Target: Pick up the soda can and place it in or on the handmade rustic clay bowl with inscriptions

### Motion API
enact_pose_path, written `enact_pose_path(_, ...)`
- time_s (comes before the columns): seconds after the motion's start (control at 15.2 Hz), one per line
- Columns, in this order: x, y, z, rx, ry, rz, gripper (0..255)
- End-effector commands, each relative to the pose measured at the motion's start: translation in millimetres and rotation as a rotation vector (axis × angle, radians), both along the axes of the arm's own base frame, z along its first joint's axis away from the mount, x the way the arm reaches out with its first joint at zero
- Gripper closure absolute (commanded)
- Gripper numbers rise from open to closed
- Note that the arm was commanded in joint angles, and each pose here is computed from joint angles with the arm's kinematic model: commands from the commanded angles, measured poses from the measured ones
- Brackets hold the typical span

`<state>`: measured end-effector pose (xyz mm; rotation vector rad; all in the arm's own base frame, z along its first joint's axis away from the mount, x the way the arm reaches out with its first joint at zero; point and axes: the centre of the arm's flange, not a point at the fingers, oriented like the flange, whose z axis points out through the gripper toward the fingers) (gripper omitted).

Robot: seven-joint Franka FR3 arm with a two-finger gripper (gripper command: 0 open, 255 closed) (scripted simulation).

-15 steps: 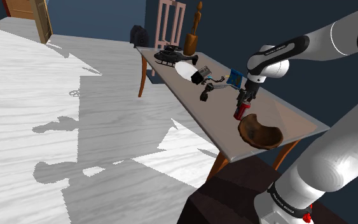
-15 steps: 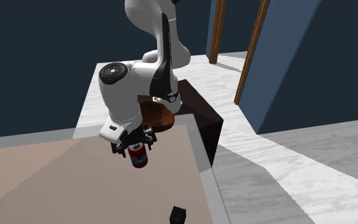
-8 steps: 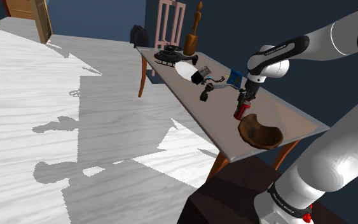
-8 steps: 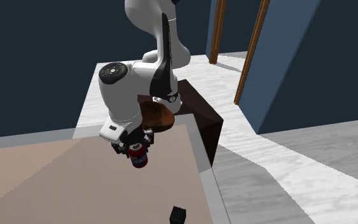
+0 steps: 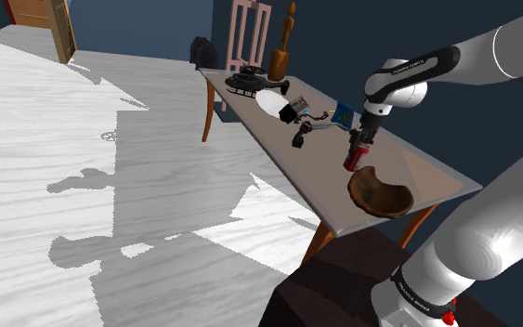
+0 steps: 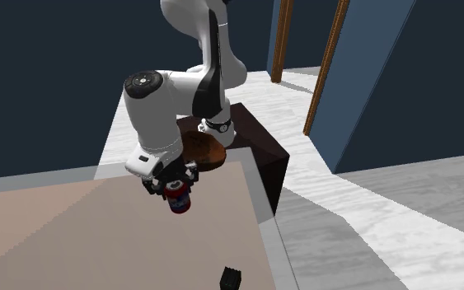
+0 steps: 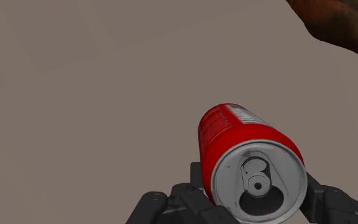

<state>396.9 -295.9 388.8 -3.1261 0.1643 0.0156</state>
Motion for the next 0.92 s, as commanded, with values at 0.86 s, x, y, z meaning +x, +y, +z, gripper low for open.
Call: enact_pose_path(0.86, 0.2, 0.2, 78.5, 0.0, 0.0, 0.0, 255)
